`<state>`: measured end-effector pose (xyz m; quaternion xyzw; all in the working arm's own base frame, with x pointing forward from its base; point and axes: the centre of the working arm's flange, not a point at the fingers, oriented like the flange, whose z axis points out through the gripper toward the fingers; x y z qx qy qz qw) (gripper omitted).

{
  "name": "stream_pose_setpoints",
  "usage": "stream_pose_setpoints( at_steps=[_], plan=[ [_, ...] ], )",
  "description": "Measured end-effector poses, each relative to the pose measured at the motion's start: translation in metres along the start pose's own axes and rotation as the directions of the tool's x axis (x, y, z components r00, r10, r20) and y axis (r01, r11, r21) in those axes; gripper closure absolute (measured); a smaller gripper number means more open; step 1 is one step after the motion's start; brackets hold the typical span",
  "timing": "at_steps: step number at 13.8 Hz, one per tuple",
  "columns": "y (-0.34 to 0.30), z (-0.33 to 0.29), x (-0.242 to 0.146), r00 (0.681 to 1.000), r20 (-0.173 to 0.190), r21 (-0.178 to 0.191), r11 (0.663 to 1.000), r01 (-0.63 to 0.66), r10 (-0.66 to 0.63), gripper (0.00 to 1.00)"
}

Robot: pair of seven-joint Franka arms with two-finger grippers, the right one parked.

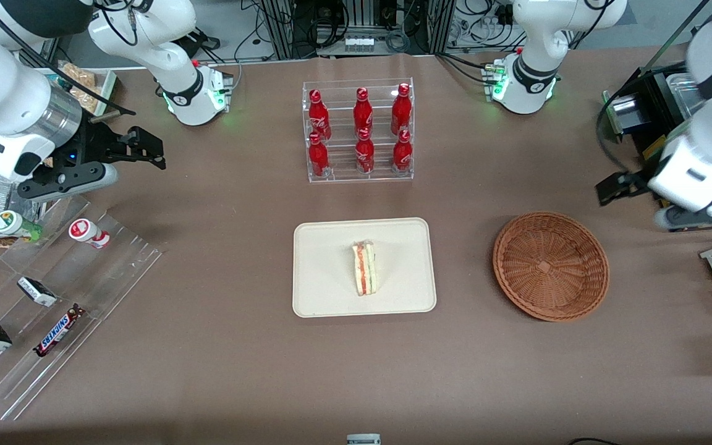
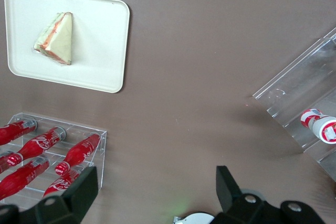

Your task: Place sandwich from basket to tray

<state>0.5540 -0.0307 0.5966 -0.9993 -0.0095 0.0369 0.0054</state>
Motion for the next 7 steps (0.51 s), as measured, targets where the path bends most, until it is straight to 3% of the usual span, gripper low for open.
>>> stream_pose_setpoints(
  at_steps=[3,7],
  plan=[
    [-0.021,-0.029,-0.018,0.998,-0.048,-0.022,0.999,-0.032,0.031,0.00],
    [-0.018,-0.028,-0.017,0.998,-0.045,-0.022,0.999,-0.040,0.039,0.00]
  ],
)
